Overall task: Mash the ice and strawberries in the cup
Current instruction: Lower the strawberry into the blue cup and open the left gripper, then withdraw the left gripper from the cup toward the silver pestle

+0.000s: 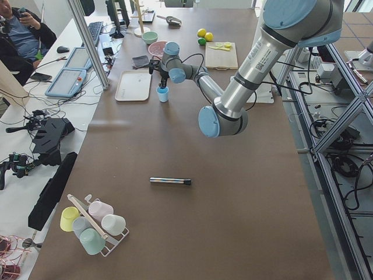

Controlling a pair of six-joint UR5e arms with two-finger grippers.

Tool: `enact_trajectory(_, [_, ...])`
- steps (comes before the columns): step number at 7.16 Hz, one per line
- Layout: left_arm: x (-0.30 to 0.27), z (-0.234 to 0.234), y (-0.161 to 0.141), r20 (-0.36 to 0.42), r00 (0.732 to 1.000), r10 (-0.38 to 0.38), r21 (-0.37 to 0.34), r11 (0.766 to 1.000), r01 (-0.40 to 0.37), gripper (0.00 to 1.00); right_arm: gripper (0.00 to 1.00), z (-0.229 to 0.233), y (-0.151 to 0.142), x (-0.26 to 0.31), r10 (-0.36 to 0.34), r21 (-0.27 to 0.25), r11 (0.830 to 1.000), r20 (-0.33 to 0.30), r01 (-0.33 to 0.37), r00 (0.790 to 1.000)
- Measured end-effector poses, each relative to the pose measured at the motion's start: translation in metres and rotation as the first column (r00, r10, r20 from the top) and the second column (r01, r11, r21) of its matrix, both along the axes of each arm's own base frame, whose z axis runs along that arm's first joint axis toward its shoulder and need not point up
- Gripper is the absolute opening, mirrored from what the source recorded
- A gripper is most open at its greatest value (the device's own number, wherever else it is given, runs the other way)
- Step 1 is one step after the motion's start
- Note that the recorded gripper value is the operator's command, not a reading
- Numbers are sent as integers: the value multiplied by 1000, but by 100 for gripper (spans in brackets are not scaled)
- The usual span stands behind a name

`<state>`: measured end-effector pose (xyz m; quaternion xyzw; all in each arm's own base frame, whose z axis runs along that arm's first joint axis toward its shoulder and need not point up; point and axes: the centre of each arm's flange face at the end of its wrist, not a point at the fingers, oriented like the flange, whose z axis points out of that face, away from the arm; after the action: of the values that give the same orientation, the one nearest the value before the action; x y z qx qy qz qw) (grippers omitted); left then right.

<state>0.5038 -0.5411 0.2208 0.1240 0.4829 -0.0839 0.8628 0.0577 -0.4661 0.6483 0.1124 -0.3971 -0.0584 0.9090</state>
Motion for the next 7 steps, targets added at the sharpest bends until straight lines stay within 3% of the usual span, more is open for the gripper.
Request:
enact_trajectory(4, [-44,30,-14,-2,1000,7,-38,999,-7,97,99,-1,0,0,1,2,1000,3,-1,1000])
enact_trajectory(7, [-155,145,-19,67,996,64,-73,996,-59,97,99,-1,1,3,5,2,1000,3,-5,1000])
